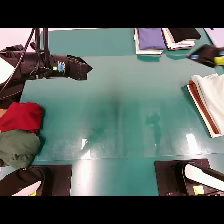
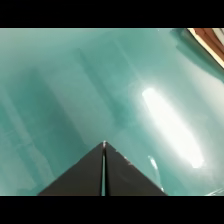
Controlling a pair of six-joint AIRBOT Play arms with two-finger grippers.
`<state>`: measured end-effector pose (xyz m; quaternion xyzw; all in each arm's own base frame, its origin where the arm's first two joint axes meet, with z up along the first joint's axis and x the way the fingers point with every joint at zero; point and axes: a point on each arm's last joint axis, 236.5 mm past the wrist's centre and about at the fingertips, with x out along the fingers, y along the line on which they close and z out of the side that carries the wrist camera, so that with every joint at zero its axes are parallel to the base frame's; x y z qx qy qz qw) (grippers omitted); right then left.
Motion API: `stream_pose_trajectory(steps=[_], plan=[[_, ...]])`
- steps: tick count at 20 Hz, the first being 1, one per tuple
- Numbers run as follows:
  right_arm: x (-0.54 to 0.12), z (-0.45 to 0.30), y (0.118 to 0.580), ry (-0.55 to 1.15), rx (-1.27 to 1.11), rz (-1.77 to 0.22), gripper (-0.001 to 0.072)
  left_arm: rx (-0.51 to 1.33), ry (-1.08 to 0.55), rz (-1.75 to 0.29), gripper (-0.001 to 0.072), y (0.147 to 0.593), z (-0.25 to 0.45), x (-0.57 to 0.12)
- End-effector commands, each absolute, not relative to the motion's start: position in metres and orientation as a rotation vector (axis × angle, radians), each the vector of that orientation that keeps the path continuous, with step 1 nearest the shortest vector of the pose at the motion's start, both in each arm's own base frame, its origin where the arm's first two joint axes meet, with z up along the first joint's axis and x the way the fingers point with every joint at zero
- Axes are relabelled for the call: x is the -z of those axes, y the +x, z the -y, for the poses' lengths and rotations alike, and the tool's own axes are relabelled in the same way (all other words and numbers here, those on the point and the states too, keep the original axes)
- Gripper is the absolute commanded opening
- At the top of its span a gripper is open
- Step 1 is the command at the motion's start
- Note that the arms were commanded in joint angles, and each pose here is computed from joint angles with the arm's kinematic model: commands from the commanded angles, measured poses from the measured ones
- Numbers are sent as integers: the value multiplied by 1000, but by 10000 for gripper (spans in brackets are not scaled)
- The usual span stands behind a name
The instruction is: Fold the shirts.
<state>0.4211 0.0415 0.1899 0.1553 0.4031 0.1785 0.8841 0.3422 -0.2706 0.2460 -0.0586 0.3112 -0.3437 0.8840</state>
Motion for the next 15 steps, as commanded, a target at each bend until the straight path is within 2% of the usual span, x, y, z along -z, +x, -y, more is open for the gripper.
stream_pose_trajectory(steps=[1,3,5,7,15], plan=[[-192,-135,412,180,-550,-830,547,717,-119,-657,25,341,271,-244],[-193,-171,401,137,-626,-832,535,715,-126,-640,25,343,271,-248],[-193,-196,389,110,-687,-840,240,713,-133,-620,25,346,271,-251],[-193,-209,382,96,-719,-843,29,711,-136,-610,25,348,272,-253],[-193,-214,378,93,-732,-848,22,711,-136,-610,25,347,272,-253]])
